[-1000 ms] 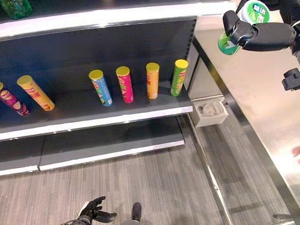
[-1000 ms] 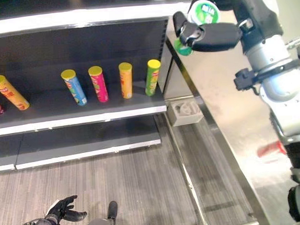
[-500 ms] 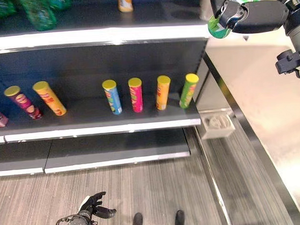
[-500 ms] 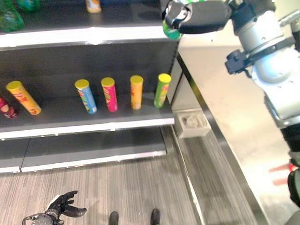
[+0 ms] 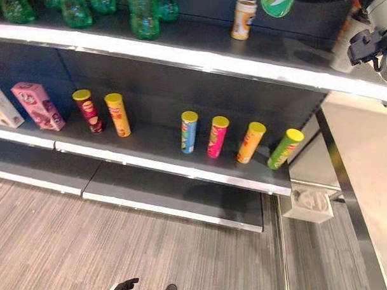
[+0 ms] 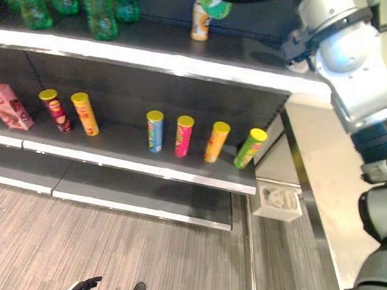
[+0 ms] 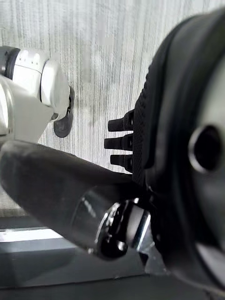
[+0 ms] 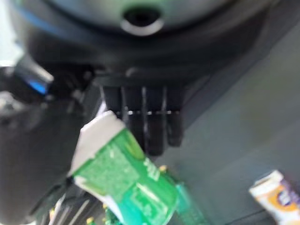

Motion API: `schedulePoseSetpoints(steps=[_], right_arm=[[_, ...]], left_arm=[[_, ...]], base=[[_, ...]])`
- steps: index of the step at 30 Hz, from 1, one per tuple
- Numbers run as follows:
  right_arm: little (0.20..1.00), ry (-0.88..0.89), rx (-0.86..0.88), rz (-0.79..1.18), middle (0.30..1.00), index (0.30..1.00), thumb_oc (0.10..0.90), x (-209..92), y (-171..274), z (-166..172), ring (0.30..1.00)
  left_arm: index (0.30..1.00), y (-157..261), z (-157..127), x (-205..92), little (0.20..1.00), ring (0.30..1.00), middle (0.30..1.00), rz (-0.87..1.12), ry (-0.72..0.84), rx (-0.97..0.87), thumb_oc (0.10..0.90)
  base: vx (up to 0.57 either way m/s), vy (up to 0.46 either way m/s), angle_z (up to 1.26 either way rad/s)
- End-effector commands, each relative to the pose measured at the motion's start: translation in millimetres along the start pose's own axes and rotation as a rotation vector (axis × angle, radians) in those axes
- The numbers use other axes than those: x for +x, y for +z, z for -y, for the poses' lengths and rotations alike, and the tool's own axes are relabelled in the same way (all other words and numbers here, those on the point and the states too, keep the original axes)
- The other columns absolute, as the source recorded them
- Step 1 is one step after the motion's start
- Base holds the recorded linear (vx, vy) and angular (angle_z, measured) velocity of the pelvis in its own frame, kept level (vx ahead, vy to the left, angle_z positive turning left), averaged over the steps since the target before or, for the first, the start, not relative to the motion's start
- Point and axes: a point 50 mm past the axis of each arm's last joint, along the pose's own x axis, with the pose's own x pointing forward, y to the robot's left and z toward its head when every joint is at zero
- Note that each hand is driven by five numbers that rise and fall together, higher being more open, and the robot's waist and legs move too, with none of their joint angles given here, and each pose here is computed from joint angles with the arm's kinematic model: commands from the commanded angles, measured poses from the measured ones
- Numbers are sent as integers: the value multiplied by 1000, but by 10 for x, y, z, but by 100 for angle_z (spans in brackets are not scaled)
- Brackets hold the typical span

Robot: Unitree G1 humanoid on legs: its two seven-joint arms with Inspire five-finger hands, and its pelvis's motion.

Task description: Put the goods on the table back onto the shelves and tidy them up.

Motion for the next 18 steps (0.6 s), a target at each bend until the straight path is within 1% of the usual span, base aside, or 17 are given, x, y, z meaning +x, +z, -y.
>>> schedulePoseSetpoints(steps=[1,3,5,8,18], right_arm=[[300,-192,-16,102,300,300,400,205,352,426,300],[300,-205,-28,63,300,300,400,208,271,440,300],[300,-247,-58,-51,300,300,400,187,54,527,300],[300,-289,-65,-123,300,300,400,165,-75,620,300],[300,-296,-67,-214,300,300,400,110,-242,669,300]], left_arm=[[900,100,-184,15,900,900,900,31,48,65,800],[900,112,-183,17,900,900,900,34,53,54,800],[900,122,-196,16,900,900,900,40,64,40,800],[900,99,-222,9,900,900,900,32,74,36,800],[900,89,-234,2,900,900,900,32,74,22,800]], base=[[29,-16,23],[39,-18,37],[58,-42,50],[29,-34,21],[7,-7,4]])
